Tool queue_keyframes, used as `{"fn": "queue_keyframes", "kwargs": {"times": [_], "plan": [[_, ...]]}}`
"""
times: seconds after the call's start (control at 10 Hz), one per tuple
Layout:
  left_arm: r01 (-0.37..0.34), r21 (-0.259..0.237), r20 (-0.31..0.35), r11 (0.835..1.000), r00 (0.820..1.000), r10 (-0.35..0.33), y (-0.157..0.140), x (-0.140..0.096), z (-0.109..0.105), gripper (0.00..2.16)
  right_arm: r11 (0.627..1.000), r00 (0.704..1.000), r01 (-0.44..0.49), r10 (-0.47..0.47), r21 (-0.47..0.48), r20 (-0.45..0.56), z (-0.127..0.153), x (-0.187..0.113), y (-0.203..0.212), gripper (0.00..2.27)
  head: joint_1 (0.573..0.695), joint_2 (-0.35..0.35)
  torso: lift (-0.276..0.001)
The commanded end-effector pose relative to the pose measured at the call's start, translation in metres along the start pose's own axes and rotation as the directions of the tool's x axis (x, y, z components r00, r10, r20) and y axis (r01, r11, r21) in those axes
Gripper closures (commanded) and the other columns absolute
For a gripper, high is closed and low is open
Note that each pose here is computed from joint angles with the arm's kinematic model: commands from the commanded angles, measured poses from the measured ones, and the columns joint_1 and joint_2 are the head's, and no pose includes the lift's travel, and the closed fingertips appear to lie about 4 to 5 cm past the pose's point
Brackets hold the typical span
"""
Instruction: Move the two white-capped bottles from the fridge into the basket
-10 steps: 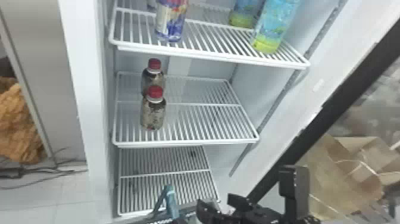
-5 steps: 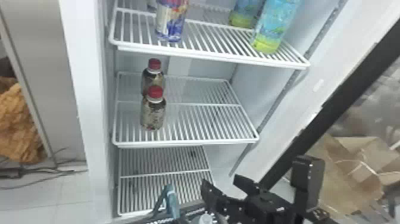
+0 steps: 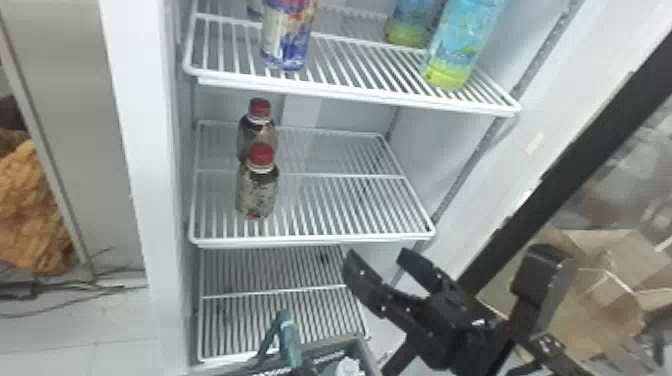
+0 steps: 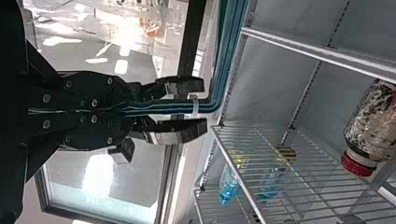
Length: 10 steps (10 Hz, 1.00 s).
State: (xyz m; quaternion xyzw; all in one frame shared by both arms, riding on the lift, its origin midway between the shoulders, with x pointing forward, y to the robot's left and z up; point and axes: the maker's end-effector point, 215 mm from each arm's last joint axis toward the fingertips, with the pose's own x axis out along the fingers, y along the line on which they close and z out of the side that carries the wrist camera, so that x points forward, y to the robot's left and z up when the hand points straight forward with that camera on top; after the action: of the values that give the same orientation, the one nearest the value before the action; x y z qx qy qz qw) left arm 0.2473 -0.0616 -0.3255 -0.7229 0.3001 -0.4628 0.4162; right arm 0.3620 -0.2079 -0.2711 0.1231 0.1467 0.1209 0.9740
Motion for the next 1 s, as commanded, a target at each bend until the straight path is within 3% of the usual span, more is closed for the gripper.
{"fn": "queue_keyframes", "kwargs": {"times": [0.0, 0.5, 0.7, 0.9], "plan": [[0.0, 0.001, 0.0, 1.0, 1.0, 0.0, 0.0, 0.0, 0.0, 1.12, 1.0, 0.992, -0.008, 0.007, 0.008, 0.126, 0.028, 0.002, 0.002, 0.23, 0.695, -0.35, -0.26], [0.001, 0.002, 0.002, 1.0, 1.0, -0.001, 0.0, 0.001, 0.001, 1.12, 0.993, 0.938, 0.112, -0.091, -0.042, 0.335, 0.063, -0.005, -0.026, 0.23, 0.695, -0.35, -0.26], [0.001, 0.003, 0.003, 1.0, 1.0, -0.001, -0.001, 0.0, 0.001, 1.12, 0.988, 0.934, 0.152, -0.131, -0.036, 0.332, 0.054, -0.005, -0.03, 0.23, 0.695, -0.35, -0.26], [0.003, 0.002, 0.002, 1.0, 1.0, -0.003, -0.001, 0.001, 0.001, 1.12, 0.988, 0.948, 0.153, -0.145, -0.006, 0.282, 0.024, 0.005, -0.031, 0.23, 0.695, -0.35, -0.26]]}}
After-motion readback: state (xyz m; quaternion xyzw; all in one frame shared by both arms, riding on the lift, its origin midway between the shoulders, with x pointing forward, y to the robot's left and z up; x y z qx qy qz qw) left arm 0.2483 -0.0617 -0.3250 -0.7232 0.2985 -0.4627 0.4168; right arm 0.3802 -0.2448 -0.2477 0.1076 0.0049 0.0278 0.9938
